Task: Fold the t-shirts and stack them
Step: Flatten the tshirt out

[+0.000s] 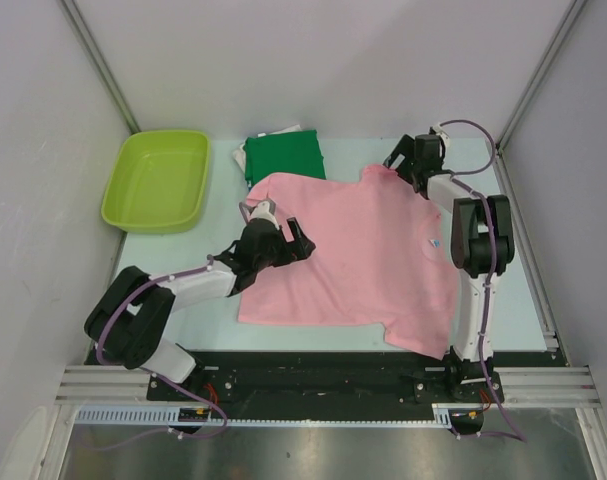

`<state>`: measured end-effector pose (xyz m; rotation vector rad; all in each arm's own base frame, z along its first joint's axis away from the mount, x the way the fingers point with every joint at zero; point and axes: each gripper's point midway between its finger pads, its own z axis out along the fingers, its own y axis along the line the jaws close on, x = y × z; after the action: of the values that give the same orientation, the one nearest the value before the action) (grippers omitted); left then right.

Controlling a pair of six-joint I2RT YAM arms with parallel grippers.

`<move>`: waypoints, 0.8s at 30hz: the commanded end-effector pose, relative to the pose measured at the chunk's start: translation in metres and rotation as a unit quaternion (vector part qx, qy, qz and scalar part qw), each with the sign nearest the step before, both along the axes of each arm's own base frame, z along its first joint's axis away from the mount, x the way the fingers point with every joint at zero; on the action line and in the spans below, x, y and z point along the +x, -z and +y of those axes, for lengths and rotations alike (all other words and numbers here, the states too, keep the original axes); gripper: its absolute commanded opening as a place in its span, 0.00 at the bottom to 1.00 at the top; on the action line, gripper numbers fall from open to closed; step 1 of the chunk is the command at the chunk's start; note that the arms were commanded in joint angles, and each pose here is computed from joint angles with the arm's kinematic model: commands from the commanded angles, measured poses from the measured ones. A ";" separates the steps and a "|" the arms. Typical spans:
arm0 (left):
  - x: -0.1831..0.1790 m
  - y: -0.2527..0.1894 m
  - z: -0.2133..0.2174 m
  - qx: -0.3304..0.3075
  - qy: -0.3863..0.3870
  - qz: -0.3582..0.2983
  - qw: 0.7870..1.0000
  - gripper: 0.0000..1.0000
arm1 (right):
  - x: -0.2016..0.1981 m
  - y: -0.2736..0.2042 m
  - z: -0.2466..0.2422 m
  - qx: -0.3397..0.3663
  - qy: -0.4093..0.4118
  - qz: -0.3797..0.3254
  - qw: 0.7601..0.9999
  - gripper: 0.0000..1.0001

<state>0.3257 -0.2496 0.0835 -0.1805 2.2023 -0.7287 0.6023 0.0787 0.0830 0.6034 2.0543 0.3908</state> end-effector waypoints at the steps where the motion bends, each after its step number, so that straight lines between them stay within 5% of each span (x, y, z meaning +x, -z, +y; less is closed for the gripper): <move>1: 0.005 -0.005 -0.003 0.002 -0.001 -0.013 1.000 1.00 | 0.023 -0.009 0.005 0.014 0.001 -0.016 1.000 1.00; 24: 0.006 0.008 0.000 0.024 0.000 -0.006 1.000 1.00 | 0.103 -0.026 0.020 0.080 0.015 -0.118 0.990 1.00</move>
<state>0.3259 -0.2457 0.0693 -0.1710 2.2319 -0.6822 0.6809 0.0943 0.0714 0.6732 1.9310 0.5170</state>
